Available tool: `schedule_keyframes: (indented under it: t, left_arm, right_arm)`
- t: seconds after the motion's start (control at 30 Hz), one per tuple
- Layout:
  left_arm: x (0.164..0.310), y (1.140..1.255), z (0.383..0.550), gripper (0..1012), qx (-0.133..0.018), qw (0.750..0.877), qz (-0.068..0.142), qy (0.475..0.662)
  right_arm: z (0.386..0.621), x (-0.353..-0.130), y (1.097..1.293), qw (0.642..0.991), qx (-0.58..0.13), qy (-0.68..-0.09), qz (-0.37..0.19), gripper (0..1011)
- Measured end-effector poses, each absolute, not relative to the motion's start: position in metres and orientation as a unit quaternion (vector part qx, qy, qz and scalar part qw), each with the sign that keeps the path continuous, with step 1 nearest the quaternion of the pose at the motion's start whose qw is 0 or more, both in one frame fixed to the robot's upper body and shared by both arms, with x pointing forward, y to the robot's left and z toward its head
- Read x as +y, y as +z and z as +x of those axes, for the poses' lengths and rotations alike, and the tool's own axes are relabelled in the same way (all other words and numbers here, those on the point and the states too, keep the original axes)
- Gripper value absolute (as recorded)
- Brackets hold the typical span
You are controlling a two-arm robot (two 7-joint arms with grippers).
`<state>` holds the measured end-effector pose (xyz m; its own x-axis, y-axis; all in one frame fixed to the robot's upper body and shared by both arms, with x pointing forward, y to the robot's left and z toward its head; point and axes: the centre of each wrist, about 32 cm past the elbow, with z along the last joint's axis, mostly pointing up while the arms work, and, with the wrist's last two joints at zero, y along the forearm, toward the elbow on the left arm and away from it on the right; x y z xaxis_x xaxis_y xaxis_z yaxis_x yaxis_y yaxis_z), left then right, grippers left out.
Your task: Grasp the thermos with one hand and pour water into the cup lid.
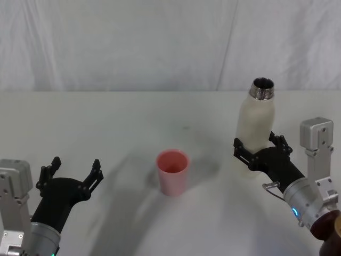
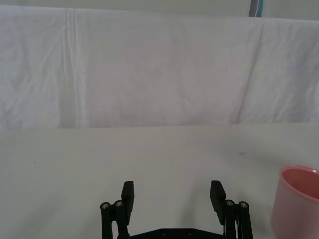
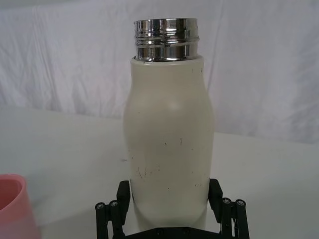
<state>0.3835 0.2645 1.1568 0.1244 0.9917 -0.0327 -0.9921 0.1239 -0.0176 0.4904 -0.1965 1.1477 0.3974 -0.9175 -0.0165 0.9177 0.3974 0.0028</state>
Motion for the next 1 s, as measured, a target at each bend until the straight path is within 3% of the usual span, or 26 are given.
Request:
schedule_keyframes:
  t: [1.0]
  left_arm:
    - [0.265, 1.157, 0.384, 1001, 0.006, 0.750, -0.017, 0.662]
  right_arm:
    - [0.475, -0.206, 1.156, 0.836, 0.008, -0.548, 0.023, 1000]
